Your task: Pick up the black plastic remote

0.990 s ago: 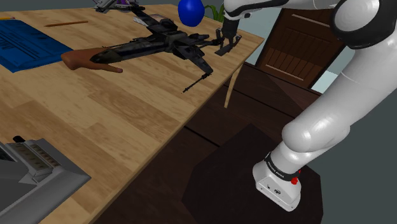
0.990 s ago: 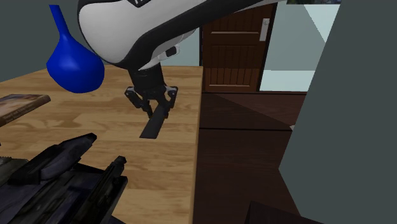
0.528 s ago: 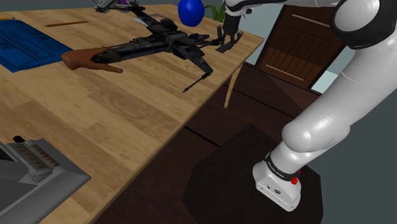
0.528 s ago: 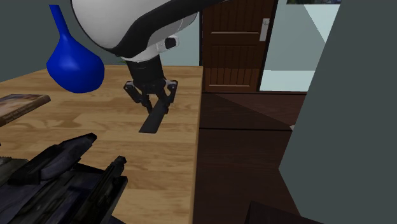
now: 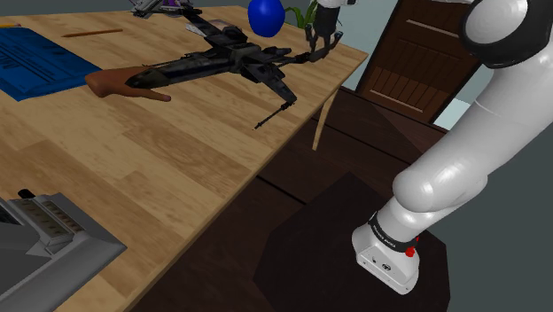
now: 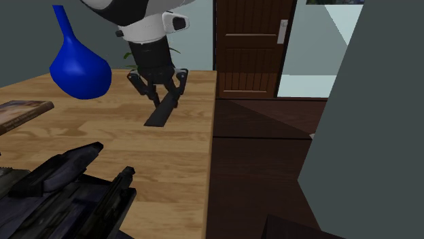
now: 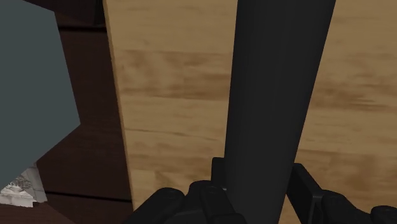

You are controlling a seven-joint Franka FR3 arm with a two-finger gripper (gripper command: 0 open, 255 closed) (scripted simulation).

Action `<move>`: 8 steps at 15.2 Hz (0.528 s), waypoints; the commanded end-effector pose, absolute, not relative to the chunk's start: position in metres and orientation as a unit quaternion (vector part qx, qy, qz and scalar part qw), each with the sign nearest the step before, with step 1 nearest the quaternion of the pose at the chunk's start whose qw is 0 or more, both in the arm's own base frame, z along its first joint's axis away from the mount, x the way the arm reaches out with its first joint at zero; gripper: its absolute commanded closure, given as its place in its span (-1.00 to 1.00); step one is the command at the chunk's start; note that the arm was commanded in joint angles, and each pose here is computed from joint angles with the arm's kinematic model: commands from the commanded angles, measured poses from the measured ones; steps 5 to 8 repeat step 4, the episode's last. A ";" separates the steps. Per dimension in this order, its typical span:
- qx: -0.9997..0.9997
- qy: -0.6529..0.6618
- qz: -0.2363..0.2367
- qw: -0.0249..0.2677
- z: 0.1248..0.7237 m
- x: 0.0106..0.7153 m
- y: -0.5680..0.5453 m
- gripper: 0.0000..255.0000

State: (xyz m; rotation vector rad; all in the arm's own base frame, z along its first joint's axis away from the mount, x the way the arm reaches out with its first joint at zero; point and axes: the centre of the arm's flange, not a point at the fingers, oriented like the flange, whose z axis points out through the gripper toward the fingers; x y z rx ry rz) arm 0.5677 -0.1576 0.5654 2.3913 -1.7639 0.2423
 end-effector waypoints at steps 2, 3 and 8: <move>0.800 -0.590 0.081 0.080 0.582 0.568 -0.157 1.00; 0.800 -0.590 0.081 0.080 0.583 0.567 -0.157 1.00; 0.800 -0.590 0.081 0.080 0.583 0.568 -0.157 1.00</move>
